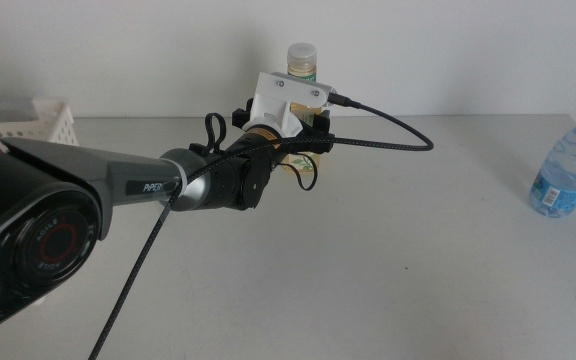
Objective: Use arms to grab the bottles and put them into the dustbin to the left of the table.
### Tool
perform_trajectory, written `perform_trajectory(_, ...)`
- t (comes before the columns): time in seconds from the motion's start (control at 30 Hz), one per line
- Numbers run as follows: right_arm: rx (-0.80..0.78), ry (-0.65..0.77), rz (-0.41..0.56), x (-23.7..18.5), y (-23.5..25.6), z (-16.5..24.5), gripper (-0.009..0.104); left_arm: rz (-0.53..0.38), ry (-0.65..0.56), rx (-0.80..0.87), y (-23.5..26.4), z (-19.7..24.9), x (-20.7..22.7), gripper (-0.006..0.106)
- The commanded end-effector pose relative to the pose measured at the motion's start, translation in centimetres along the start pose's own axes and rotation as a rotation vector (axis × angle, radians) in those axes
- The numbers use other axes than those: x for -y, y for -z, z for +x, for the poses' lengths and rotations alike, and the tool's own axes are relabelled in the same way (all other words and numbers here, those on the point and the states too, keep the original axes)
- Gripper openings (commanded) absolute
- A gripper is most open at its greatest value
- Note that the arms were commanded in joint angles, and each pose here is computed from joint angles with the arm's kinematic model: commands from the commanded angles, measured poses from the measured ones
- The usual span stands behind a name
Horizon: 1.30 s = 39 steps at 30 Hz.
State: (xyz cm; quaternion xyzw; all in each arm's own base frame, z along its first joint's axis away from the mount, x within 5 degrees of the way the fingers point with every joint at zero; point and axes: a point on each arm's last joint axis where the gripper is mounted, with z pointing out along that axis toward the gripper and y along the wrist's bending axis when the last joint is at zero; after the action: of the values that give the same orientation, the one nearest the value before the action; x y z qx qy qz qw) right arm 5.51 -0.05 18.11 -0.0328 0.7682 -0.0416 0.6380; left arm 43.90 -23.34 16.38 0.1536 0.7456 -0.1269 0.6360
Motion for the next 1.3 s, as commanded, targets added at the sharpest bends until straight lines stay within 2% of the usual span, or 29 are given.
perform_trajectory(0.0, 0.103, 0.023, 0.027, 0.2, 0.3, -1.1, 0.063, -0.015, 0.008, 0.185, 0.6, -5.1, -0.4, 0.091)
perform_trajectory(0.13, 0.103, 0.023, 0.027, 0.2, 0.3, -1.1, 0.063, -0.021, 0.048, 0.185, -0.1, -4.9, -0.9, 0.083)
perform_trajectory(0.23, 0.103, 0.023, 0.027, 0.2, 0.3, -1.1, 0.063, -0.012, 0.106, 0.161, -0.7, -4.6, -0.8, 0.07)
perform_trajectory(0.37, 0.103, 0.023, 0.027, 0.2, 0.3, -1.1, 0.063, -0.011, 0.106, 0.104, -0.9, -4.1, -1.1, 0.041)
perform_trajectory(0.5, 0.103, 0.023, 0.027, 0.2, 0.3, -1.1, 0.063, -0.005, 0.07, 0.102, -0.8, -4.4, -1.2, 0.003)
perform_trajectory(0.53, 0.103, 0.023, 0.027, 0.2, 0.3, -1.1, 0.063, -0.007, 0.062, 0.1, -0.7, -4.7, -1.3, -0.002)
perform_trajectory(0.8, 0.103, 0.023, 0.027, 0.2, 0.3, -1.1, 0.063, 0.032, -0.091, 0.026, 3.0, -11.4, -1.2, -0.002)
perform_trajectory(1.03, 0.103, 0.023, 0.027, 0.2, 0.3, -1.1, 0.063, 0.059, -0.091, 0.011, 8.3, -18.0, -1.7, -0.002)
perform_trajectory(1.27, 0.103, 0.023, 0.027, 0.2, 0.3, -1.1, 0.063, -0.013, -0.064, -0.089, 14.5, -22.5, -6.7, -0.002)
